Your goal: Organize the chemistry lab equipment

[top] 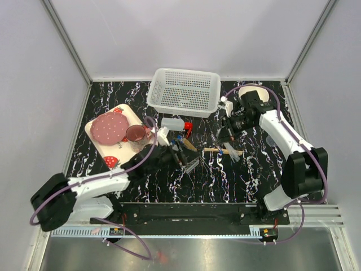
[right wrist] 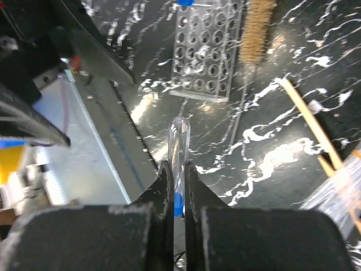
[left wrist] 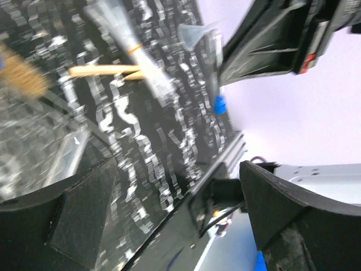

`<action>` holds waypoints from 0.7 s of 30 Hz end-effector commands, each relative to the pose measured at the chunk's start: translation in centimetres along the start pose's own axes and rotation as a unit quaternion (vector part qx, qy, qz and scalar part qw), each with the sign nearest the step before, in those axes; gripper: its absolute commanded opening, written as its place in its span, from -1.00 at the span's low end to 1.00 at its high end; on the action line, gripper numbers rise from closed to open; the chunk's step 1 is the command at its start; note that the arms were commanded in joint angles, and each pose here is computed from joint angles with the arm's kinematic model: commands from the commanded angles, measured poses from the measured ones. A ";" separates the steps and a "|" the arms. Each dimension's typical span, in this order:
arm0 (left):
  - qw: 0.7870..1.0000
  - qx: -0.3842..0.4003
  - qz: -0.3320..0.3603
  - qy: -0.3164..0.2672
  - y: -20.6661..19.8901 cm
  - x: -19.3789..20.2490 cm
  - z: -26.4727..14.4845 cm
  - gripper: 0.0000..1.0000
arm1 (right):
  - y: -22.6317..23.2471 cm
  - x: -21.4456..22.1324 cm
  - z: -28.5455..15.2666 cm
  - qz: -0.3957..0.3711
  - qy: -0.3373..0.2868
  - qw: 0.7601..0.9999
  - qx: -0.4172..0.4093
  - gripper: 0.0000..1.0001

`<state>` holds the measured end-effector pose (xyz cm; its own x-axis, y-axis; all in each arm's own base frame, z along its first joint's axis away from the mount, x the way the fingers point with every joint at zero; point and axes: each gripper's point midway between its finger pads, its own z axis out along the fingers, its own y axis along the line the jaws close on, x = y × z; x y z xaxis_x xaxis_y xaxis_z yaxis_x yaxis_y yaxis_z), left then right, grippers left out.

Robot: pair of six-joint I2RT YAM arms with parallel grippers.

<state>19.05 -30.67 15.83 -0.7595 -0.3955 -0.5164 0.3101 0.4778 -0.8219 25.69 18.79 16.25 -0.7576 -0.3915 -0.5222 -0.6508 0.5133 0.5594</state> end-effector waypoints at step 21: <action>0.992 0.098 -0.065 0.035 -10.5 0.0 11.7 -0.17 | 2.2 -2.2 -2.5 0.138 -0.071 0.977 -0.147 -0.99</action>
<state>22.41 -43.23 18.39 -0.8397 -0.3877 -0.3803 0.2501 0.3455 -0.9045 25.86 18.81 18.62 -0.9211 -0.1734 -0.3485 -0.3888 0.3674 0.8449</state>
